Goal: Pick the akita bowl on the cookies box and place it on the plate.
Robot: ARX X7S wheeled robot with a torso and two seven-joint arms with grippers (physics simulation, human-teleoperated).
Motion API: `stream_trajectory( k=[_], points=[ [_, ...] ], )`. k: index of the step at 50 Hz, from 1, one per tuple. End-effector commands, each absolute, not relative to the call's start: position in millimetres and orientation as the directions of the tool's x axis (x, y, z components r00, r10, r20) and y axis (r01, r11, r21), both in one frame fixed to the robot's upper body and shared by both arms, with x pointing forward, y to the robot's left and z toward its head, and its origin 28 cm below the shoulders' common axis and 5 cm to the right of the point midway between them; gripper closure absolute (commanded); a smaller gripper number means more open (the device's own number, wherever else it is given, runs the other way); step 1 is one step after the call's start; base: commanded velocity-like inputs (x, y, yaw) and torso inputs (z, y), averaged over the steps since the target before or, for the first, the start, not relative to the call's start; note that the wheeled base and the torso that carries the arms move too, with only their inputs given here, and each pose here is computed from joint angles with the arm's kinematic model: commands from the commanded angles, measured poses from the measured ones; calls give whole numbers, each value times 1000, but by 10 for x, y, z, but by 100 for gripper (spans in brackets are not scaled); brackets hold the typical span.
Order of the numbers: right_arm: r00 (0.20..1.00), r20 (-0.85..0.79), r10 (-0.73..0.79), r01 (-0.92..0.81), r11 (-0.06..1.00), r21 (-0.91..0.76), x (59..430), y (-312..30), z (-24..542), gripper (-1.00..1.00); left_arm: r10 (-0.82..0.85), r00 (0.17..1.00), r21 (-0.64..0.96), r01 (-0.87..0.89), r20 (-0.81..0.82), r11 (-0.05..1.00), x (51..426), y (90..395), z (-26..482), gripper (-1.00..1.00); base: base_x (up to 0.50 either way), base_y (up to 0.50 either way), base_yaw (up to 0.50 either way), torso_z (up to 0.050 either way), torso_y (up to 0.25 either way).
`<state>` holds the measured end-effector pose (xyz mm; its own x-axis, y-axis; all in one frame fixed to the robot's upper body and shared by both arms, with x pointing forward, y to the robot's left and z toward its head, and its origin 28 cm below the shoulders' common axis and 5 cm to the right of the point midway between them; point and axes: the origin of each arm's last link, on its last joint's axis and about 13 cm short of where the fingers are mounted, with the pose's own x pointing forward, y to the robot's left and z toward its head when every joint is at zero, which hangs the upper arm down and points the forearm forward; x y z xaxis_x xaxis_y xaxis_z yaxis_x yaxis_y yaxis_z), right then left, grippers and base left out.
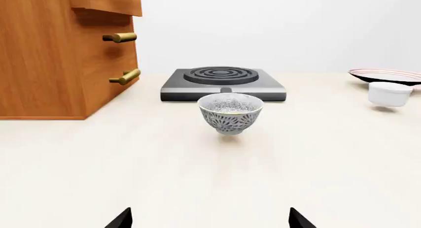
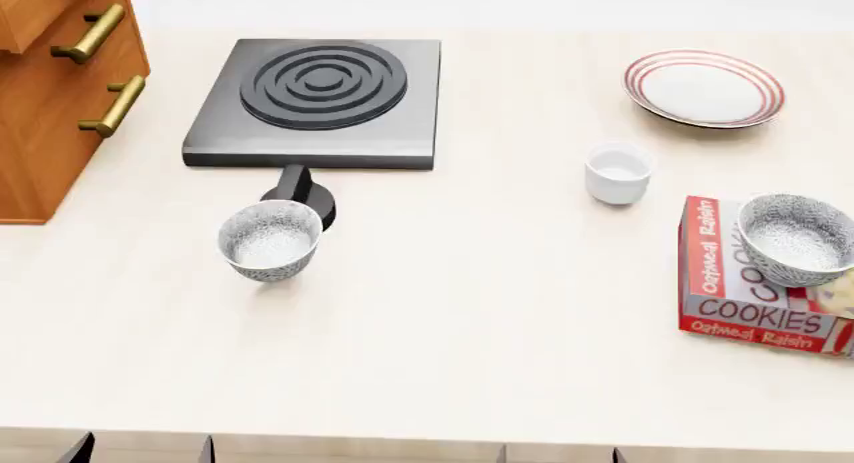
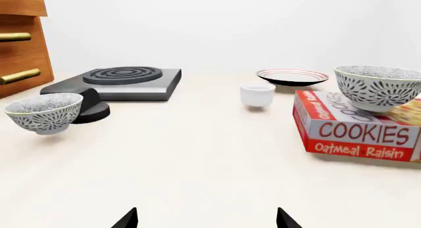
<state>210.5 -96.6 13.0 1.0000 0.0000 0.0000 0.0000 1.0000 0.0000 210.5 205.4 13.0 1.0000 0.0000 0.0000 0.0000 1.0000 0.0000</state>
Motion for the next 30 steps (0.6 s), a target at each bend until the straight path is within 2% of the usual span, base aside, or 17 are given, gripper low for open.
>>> stream_trajectory(
  k=[1, 20, 24, 30],
  points=[
    [1000, 23, -4, 4, 1000, -8, 2100, -956, 127, -100, -11, 1000, 5, 11, 6, 1000, 2098, 2049, 130, -100, 0, 0, 0, 0, 0],
    [999, 45, -20, 20, 1000, -3, 2099, -973, 137, -100, 9, 1000, 5, -9, -3, 1000, 2126, 2061, 136, -100, 0, 0, 0, 0, 0],
    [989, 144, -46, 50, 999, -18, 2099, -999, 318, -100, -11, 998, -5, 12, 62, 1000, 2142, 2093, 320, -100, 111, 0, 0, 0, 0],
    [964, 251, -89, 92, 996, -1, 2072, -1045, 728, -100, 2, 984, 3, -2, 177, 1000, 2141, 2142, 691, -100, 466, 0, 0, 0, 0]
  ],
)
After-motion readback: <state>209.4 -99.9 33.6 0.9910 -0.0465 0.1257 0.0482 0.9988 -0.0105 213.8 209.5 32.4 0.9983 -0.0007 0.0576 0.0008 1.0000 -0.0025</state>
